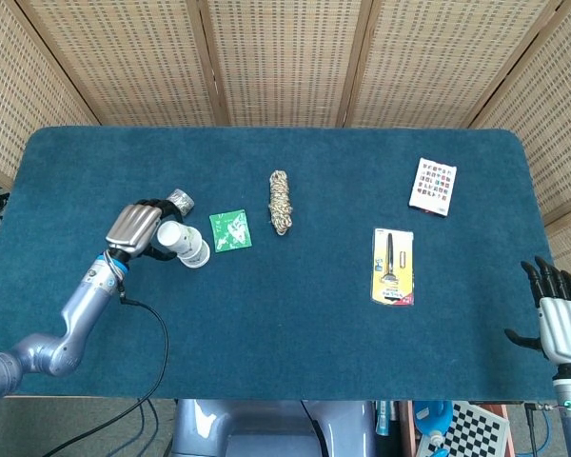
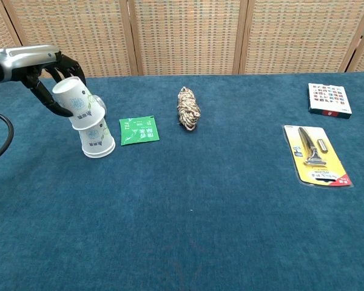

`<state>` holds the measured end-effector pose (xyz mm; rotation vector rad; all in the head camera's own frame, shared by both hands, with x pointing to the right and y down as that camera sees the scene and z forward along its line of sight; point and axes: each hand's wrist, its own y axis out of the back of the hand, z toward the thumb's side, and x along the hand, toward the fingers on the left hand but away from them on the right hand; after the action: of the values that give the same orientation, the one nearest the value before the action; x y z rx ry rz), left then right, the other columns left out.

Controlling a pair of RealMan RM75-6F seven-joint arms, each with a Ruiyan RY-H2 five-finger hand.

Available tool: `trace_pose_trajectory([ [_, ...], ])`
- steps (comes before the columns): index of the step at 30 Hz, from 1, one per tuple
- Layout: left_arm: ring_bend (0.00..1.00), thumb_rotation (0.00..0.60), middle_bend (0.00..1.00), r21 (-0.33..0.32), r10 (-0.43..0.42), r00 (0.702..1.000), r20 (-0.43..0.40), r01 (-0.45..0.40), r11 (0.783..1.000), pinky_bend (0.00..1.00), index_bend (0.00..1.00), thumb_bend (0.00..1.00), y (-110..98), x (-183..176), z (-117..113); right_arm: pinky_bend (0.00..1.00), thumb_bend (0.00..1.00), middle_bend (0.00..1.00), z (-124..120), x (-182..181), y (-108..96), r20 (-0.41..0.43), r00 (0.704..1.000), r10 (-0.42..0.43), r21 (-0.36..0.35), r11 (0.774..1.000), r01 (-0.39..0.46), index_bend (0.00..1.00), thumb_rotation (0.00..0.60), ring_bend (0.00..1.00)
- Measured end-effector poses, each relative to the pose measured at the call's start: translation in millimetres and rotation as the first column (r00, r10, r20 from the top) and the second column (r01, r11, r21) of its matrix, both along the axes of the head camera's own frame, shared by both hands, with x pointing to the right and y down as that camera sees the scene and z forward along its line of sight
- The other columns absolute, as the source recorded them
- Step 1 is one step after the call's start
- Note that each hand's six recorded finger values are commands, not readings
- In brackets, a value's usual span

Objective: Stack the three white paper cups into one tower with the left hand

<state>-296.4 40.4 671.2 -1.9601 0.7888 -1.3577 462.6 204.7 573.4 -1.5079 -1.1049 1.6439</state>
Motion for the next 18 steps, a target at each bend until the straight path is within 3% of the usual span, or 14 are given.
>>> trace_pose_trajectory([
  [1, 0.0, 0.6, 0.0, -0.01, -0.002, 1.0, -0.004, 0.002, 1.0, 0.04, 0.0, 0.14, 1, 0, 0, 0.0, 0.0, 0.0, 0, 0, 0, 0.0, 1.0, 0.0, 0.0, 1.0, 0.0, 0.0, 0.6, 0.0],
  [7, 0.0, 0.6, 0.0, 0.016, -0.034, 0.995, -0.096, 0.035, 0.999, 0.0, 0.0, 0.14, -3, 4, -12, 0.0, 0.0, 0.0, 1, 0, 1, -0.001, 1.0, 0.001, -0.004, 1.0, -0.001, 0.0, 0.6, 0.0],
  [12, 0.0, 0.6, 0.0, 0.128, -0.014, 0.985, -0.172, 0.037, 0.991, 0.0, 0.0, 0.14, -2, -5, -42, 0.0, 0.0, 0.0, 1, -1, 0, -0.001, 1.0, -0.002, -0.005, 1.0, 0.002, 0.0, 0.6, 0.0],
  [18, 0.0, 0.6, 0.0, 0.242, -0.077, 0.99, -0.12, 0.105, 0.965, 0.0, 0.0, 0.14, 21, -58, -68, 0.0, 0.0, 0.0, 0, -5, 1, 0.001, 1.0, -0.015, 0.006, 1.0, 0.015, 0.0, 0.6, 0.0],
])
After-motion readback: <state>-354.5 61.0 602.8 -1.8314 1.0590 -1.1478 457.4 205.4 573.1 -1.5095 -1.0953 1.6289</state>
